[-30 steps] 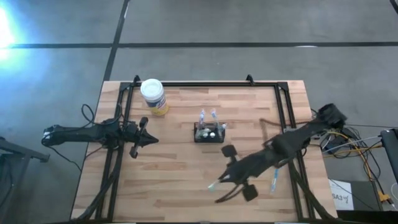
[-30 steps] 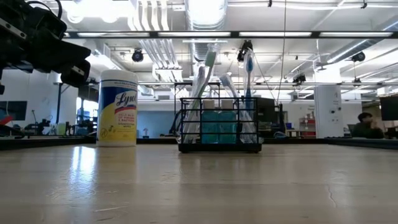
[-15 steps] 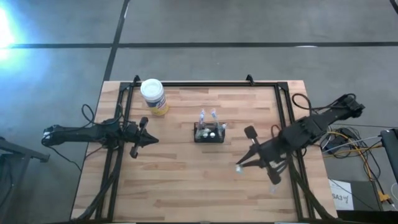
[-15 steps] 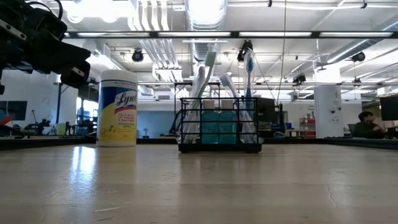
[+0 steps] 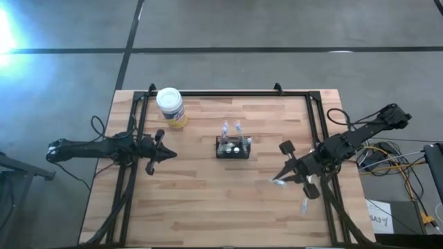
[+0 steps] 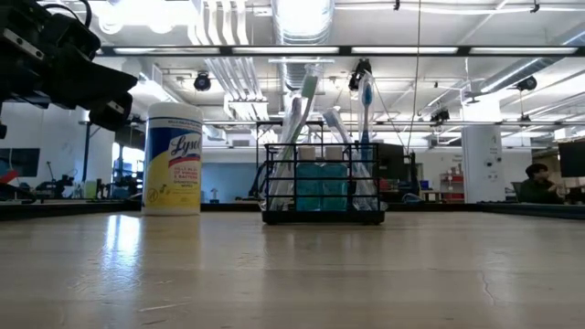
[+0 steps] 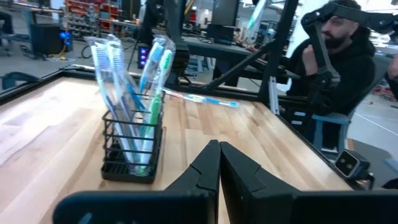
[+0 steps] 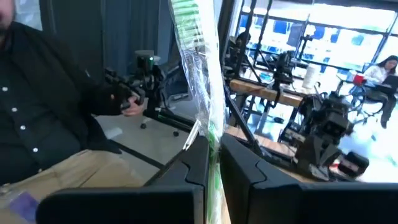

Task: Pick & Place toothbrushing station
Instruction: Put the green toothbrush into the wire organizer

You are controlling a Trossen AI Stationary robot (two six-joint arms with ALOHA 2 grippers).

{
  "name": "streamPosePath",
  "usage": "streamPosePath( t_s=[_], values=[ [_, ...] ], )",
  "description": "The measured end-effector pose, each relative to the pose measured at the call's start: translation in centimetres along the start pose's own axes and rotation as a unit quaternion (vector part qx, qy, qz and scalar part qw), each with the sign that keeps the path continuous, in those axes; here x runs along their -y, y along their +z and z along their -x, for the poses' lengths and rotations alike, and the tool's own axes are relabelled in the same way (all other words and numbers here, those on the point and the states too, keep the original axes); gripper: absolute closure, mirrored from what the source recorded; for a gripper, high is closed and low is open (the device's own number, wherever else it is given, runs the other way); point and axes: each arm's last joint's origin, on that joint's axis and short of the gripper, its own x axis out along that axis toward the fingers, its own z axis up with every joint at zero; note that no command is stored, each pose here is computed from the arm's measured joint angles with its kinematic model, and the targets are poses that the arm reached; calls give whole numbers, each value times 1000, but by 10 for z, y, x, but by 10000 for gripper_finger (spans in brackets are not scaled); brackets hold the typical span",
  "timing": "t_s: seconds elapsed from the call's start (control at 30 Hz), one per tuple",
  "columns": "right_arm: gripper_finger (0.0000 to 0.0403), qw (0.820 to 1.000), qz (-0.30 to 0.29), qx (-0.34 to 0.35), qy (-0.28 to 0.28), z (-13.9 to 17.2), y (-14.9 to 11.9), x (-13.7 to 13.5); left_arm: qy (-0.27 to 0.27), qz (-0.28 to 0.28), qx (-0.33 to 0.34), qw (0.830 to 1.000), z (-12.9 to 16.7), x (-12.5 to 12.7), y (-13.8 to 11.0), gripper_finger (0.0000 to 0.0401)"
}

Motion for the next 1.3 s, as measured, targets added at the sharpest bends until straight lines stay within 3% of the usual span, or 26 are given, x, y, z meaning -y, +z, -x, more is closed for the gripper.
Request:
streamPosePath(
  t_s=[0.23,0.33,0.43,0.87,1.3],
  values=[
    [384,1000,-8,-19,-18,12,-29,-1,16,1,3,1000,0,-1,0,389],
    [384,997,-16,-6,-78,21,-31,5,16,4,2,1000,0,-1,0,389],
    [384,994,-21,-1,-104,28,-32,14,16,4,2,1000,0,-1,0,389],
    [384,989,12,64,-132,78,-23,26,18,5,0,1000,0,-1,0,389],
    [384,987,-4,71,-148,101,-78,16,19,20,0,1000,0,-1,-1,389]
  ],
)
